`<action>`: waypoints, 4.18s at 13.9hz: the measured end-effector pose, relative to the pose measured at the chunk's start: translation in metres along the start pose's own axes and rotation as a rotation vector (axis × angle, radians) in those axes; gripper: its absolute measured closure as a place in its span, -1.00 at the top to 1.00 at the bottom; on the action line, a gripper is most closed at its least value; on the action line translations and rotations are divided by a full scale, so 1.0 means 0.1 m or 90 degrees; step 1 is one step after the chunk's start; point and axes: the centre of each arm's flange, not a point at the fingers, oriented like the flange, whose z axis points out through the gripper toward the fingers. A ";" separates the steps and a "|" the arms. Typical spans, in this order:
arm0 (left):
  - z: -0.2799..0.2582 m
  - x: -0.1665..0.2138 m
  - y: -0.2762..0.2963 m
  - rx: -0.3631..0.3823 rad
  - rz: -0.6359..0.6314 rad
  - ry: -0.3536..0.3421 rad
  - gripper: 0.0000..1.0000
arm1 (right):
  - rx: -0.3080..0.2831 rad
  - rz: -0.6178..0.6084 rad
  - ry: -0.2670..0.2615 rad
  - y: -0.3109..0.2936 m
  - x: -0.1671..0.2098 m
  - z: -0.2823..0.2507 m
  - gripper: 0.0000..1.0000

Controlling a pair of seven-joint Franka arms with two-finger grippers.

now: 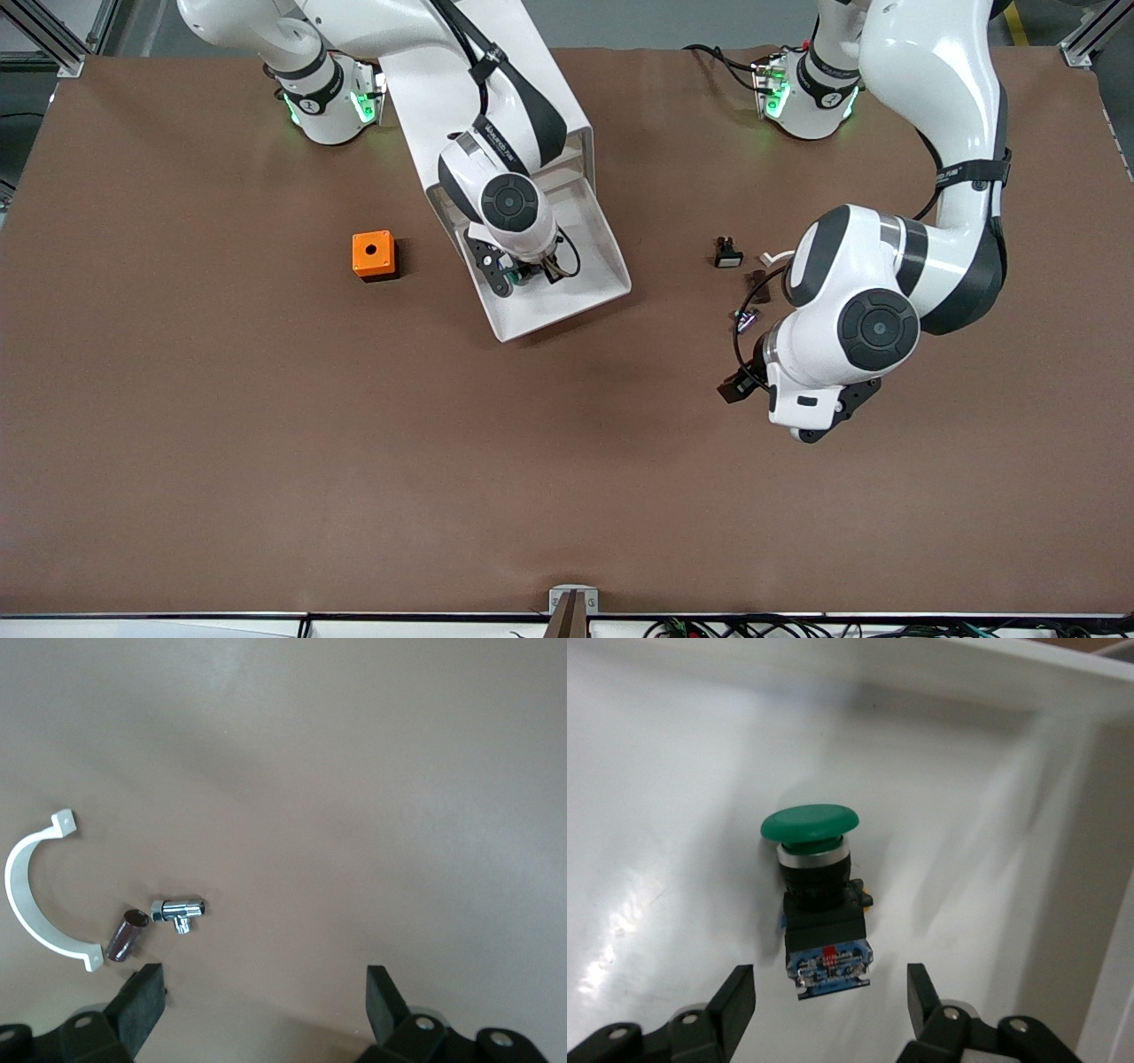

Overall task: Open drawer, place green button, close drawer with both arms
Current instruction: 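Lower the button into the drawer and open the right gripper, then push the drawer shut with the left gripper while the right gripper withdraws, then release the drawer front and draw the left gripper back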

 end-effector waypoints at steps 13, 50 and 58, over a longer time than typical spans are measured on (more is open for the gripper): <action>0.78 -1.06 1.03 -0.088 0.230 0.035 1.00 | -0.034 -0.310 -0.010 0.71 1.79 -2.73 1.00; 2.37 -3.91 1.38 0.033 0.261 -0.100 1.00 | 0.066 -0.693 0.131 2.66 3.97 -4.00 1.00; 0.61 -1.48 0.96 -0.116 0.086 -0.023 1.00 | 0.069 -0.693 0.146 2.64 3.98 -4.03 1.00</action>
